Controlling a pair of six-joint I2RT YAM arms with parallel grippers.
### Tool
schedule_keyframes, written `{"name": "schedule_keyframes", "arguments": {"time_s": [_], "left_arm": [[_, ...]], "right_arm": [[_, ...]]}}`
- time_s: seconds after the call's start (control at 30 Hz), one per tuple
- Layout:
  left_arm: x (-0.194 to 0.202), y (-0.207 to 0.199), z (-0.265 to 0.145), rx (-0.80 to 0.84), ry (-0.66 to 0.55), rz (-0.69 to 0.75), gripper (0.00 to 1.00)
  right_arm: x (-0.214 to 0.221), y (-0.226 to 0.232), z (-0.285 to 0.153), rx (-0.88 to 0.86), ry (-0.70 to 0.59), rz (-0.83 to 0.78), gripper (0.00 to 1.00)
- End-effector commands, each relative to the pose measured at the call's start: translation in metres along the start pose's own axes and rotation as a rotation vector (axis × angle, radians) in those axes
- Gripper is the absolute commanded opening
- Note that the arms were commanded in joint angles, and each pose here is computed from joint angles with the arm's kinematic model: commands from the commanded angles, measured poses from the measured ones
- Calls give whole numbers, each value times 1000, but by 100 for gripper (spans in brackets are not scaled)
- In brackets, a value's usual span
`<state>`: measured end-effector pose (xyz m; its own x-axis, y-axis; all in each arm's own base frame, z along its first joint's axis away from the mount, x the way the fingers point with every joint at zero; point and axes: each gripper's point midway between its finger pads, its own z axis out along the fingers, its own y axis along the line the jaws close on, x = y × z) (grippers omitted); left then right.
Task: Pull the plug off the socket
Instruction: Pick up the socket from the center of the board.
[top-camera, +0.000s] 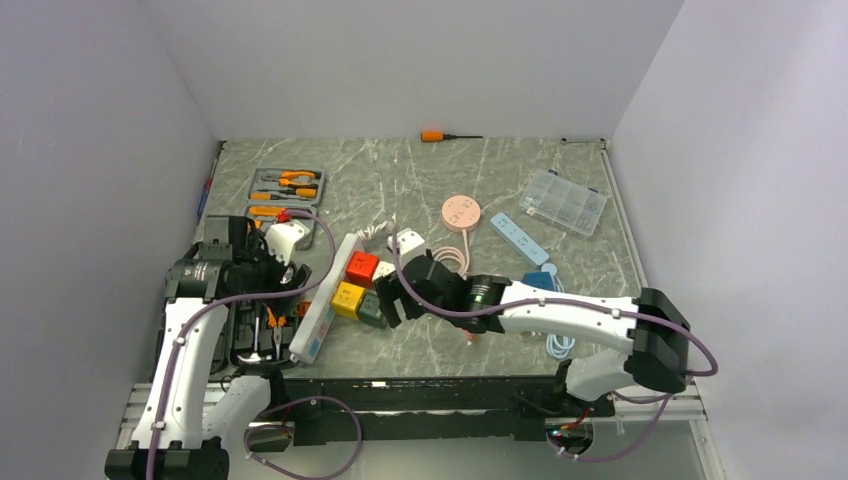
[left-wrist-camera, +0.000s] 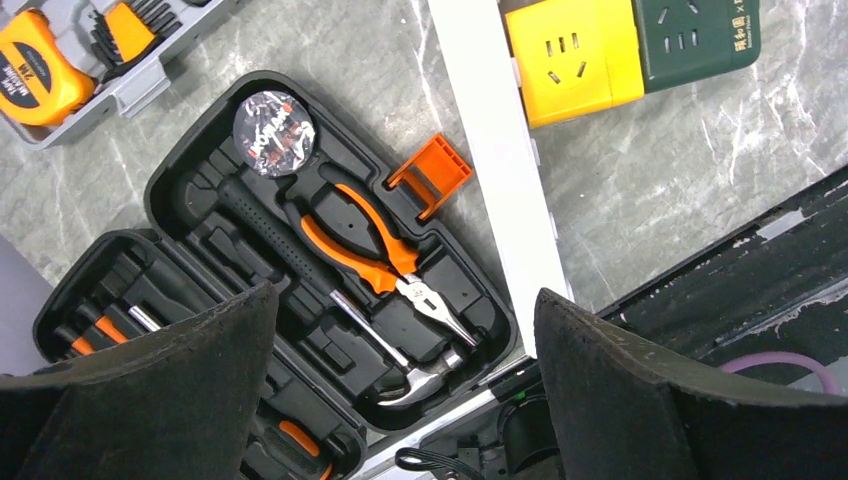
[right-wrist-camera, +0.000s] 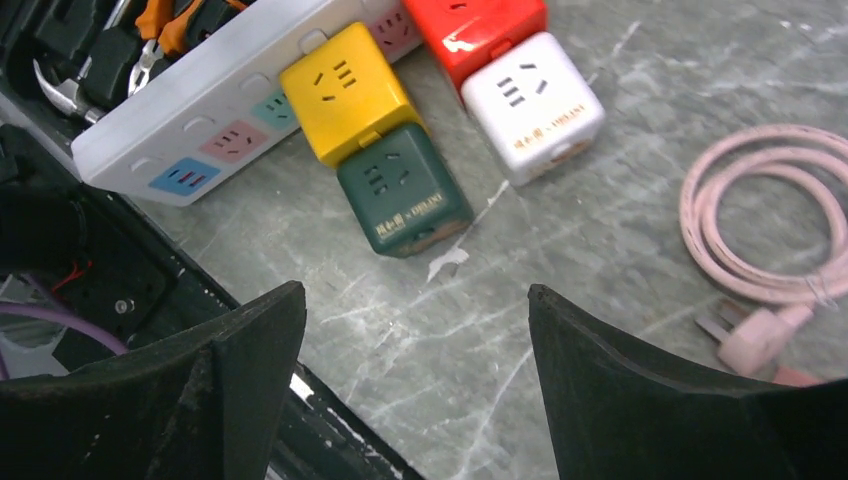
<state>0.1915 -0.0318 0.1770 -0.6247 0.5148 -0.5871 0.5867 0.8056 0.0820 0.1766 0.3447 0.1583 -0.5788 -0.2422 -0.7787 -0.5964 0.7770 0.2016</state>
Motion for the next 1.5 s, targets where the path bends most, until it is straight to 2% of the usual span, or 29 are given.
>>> {"name": "schedule_keyframes", "arguments": {"time_s": [0.0, 0.2, 0.4, 0.6, 0.73, 0.83, 1.0, 1.47], "left_arm": [[-19, 18, -16, -97, -54, -19, 99], [-37, 30, -53, -161, -115, -33, 99], [-17, 37, -45, -199, -40, -36, 99], [-24, 30, -58, -212, -117, -27, 99], [-33, 27, -64, -194, -153, -49, 99], [-39, 28, -65, -191, -183, -54, 99], [-34, 32, -60, -193, -146, -79, 99], [-33, 29, -63, -199, -164, -85, 99]], "right_arm": [[-25, 34, 26, -113, -67, -94, 82], [-33, 66, 65, -193, -59, -166, 82], [-33, 78, 91, -214, -46, -204, 87], [-23, 77, 103, -223, -24, -258, 95], [-17, 72, 111, -217, -16, -271, 97], [-16, 69, 116, -209, -18, -279, 97], [-16, 64, 127, -198, -11, -287, 96], [4, 58, 154, -169, 32, -314, 91]]}}
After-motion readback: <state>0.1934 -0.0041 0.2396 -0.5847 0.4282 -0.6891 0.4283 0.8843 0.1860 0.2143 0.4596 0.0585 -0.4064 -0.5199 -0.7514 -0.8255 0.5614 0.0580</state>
